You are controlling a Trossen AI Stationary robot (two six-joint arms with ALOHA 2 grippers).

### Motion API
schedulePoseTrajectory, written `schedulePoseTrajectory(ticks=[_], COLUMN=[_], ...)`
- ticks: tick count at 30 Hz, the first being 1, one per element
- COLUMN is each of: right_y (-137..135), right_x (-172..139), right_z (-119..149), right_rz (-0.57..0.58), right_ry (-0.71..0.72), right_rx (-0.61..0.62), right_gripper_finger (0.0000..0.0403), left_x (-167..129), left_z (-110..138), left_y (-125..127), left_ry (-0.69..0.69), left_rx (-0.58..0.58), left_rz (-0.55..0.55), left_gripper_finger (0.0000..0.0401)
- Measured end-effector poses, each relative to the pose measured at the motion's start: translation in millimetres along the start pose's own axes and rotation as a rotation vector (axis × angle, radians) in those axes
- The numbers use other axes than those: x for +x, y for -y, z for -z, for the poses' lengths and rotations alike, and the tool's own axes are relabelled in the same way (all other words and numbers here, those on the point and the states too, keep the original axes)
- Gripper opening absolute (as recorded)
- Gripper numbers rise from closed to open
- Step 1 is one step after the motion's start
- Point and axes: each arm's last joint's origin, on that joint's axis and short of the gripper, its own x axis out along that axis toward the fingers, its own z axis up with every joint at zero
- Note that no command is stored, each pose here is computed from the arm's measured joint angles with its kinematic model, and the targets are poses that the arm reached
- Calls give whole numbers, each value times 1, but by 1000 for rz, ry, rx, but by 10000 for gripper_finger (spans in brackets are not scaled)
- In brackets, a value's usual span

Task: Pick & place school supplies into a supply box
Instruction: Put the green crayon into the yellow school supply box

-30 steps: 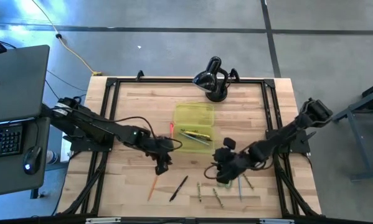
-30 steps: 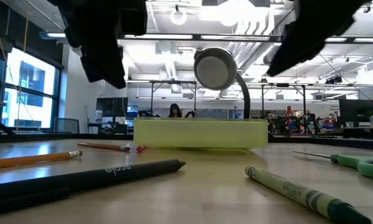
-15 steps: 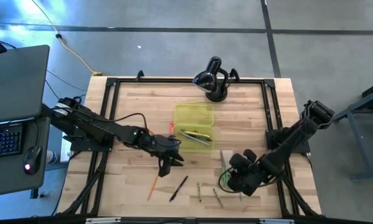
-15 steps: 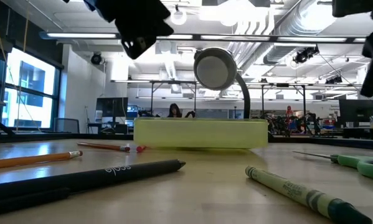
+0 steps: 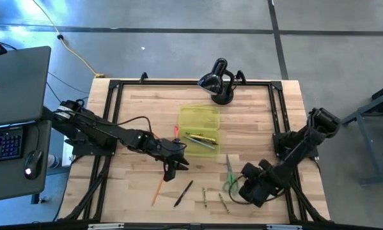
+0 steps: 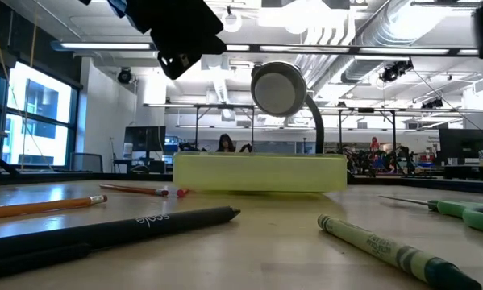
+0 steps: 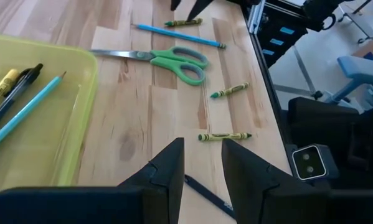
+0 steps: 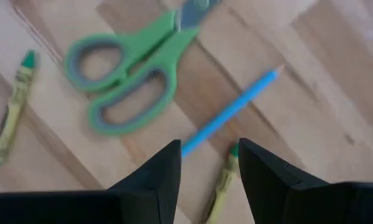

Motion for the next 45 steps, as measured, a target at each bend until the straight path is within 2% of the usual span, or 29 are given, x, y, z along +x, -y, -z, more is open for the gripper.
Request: schedulePoseTrajectory(ticks=[5, 9, 13, 19, 25, 31, 37, 45], right_y=[1, 1, -2, -3, -4, -4, -2, -2], right_x=[4, 12, 19, 29, 42, 59, 70, 72], right_z=[22, 36, 41, 47, 59, 75, 91, 95], right_rz=[49, 83, 74, 109, 148, 166, 137, 120], right_ry=[-35, 4, 89, 90, 111, 210, 353, 379], right_rx=[53, 22, 1, -15, -18, -91, -194, -227], right_gripper_finger=[138, 138, 138, 138, 138, 138, 137, 135], left_x=[0, 0, 0, 0, 0, 0, 0, 0], left_z=[0, 0, 0, 0, -1, -1, -2, -2], left_y=[0, 0, 0, 0, -1, -1, -1, -2], left_ry=[0, 0, 2, 2, 20, 32, 34, 42], left_rx=[0, 0, -4, -86, -110, -113, -124, -132], left_rz=[0, 0, 0, 0, -30, -45, -46, -63], left_gripper_finger=[140, 140, 140, 140, 140, 140, 140, 140])
